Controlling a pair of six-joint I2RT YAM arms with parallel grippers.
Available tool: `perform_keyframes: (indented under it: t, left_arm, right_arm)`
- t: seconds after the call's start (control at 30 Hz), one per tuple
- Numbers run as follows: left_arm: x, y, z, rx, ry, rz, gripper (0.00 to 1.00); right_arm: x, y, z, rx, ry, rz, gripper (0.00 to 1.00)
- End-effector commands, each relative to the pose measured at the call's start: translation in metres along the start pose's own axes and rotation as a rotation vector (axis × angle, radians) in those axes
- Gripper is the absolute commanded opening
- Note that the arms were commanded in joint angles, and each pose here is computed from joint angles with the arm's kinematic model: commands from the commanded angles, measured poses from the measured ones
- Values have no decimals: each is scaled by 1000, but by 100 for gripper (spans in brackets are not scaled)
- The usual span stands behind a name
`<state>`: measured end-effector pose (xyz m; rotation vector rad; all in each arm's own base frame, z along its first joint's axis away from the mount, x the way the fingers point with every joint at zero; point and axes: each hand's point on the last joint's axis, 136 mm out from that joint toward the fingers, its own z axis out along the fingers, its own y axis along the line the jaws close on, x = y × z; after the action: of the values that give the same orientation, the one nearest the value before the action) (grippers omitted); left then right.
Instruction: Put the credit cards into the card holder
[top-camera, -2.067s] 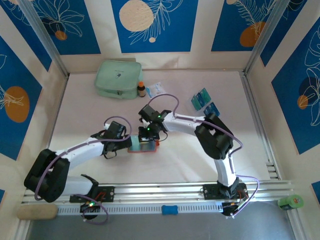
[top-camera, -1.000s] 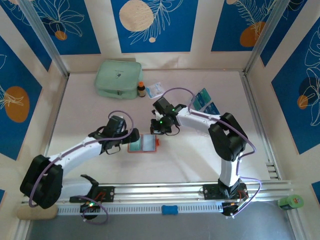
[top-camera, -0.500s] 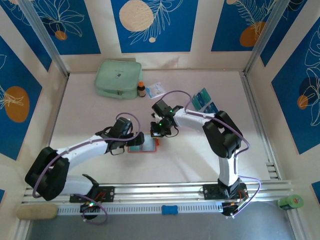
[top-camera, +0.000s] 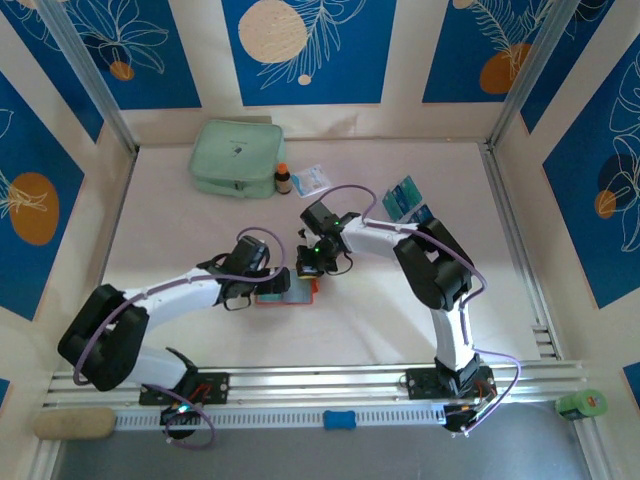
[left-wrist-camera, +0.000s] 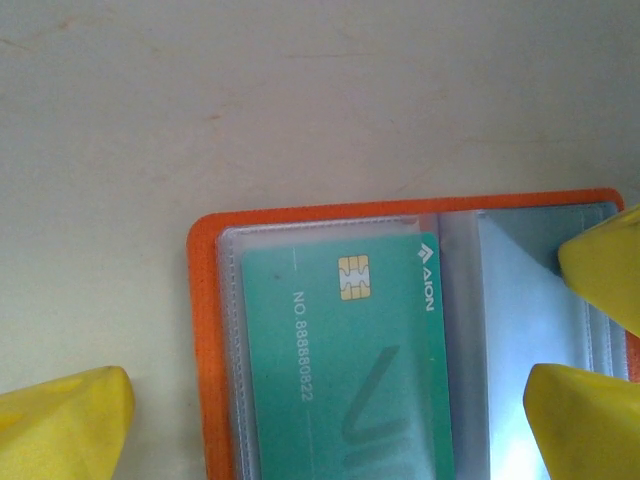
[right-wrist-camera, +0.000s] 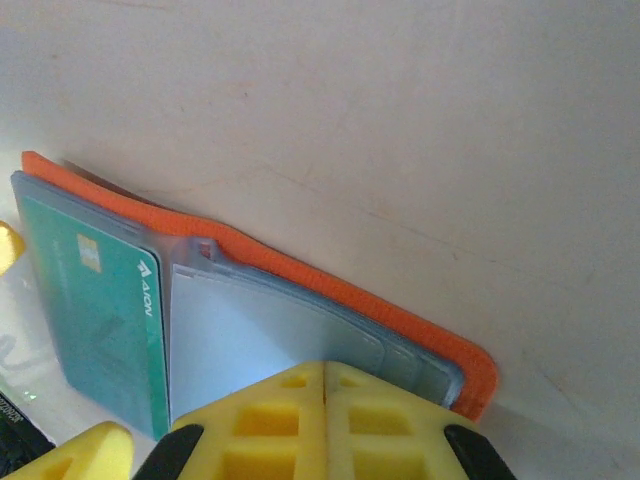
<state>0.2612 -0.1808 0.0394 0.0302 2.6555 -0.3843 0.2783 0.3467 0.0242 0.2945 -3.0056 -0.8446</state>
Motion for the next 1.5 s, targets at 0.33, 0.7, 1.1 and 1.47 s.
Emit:
perform_keyframes:
  t: [0.33,0.7,1.1,1.47]
  left_arm:
    - [-2,-7,7,9,-7,59,100]
    - [11,6,14,-29,14,58,93]
    - [18,5,19,-9,26,53,77]
    - [18,5,19,-8,27,56,76]
  right_arm:
    - [9,-1,15,-33,46,39,0]
    - [5,3,8,-39,29,33,0]
    - [1,9,-17,-38,-43,43,8]
    - [3,7,-11,-49,-46,71,25]
